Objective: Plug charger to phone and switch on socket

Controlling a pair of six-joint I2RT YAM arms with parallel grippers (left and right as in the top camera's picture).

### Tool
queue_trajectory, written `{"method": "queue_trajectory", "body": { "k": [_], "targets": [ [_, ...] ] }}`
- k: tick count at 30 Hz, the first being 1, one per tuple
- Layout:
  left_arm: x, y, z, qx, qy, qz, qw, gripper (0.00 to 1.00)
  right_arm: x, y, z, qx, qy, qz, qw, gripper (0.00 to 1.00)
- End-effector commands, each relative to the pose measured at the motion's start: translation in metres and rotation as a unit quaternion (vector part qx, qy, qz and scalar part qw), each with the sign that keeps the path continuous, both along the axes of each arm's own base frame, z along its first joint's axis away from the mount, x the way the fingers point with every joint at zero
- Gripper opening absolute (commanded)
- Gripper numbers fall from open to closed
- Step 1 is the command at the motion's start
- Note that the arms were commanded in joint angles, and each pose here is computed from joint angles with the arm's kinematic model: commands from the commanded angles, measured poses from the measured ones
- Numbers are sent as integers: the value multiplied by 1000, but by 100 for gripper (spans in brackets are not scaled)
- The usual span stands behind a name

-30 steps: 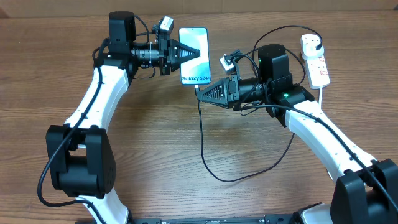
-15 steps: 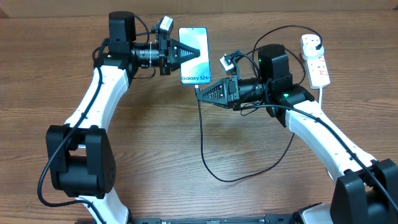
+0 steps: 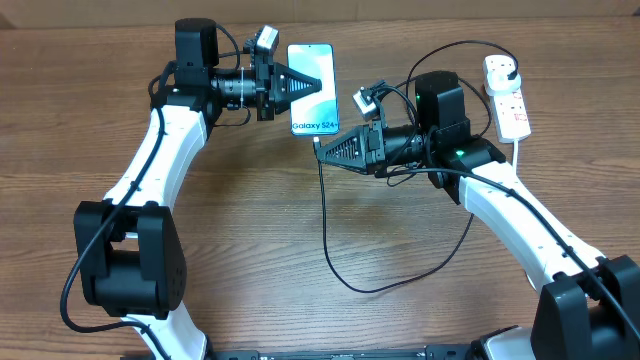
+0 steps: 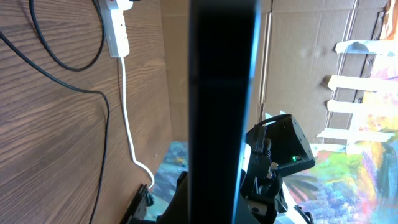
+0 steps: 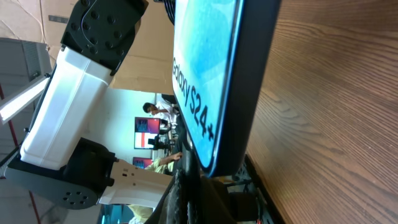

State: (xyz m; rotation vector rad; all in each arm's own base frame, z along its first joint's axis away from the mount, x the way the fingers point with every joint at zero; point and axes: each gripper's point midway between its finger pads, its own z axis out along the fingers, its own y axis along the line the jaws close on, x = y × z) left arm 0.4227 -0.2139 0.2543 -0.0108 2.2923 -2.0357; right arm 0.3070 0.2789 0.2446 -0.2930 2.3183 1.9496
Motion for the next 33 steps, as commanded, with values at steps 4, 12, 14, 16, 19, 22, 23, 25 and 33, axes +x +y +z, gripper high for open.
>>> {"method": "queue_trajectory", "body": {
  "k": [4, 12, 14, 16, 19, 22, 23, 25, 33],
  "targets": [
    [-1, -3, 5, -3, -19, -9, 1000, 4, -5, 2, 9, 8, -10, 9, 1000, 4],
    [-4, -3, 2, -1, -11, -11, 1000, 4, -2, 1, 7, 1, -7, -1, 1000, 4],
    [-4, -3, 3, -1, -13, -12, 1000, 4, 0, 1, 4, -5, -2, -7, 1000, 4],
    [-4, -3, 3, -1, -13, -12, 1000, 4, 0, 0, 1, -10, 4, -10, 1000, 4],
    [-4, -3, 3, -1, -13, -11, 1000, 4, 0, 0, 0, -13, 7, -12, 1000, 4],
    [-4, -3, 3, -1, -13, -12, 1000, 4, 0, 0, 0, -13, 6, -12, 1000, 4],
    [-4, -3, 3, -1, -13, -12, 1000, 4, 0, 0, 0, -13, 6, -12, 1000, 4],
    [-4, -3, 3, -1, -13, -12, 1000, 4, 0, 0, 0, -13, 6, -12, 1000, 4],
    [-1, -3, 1, 4, -19, -5, 1000, 4, -3, 1, 3, -5, 6, -1, 1000, 4]
  ]
}}
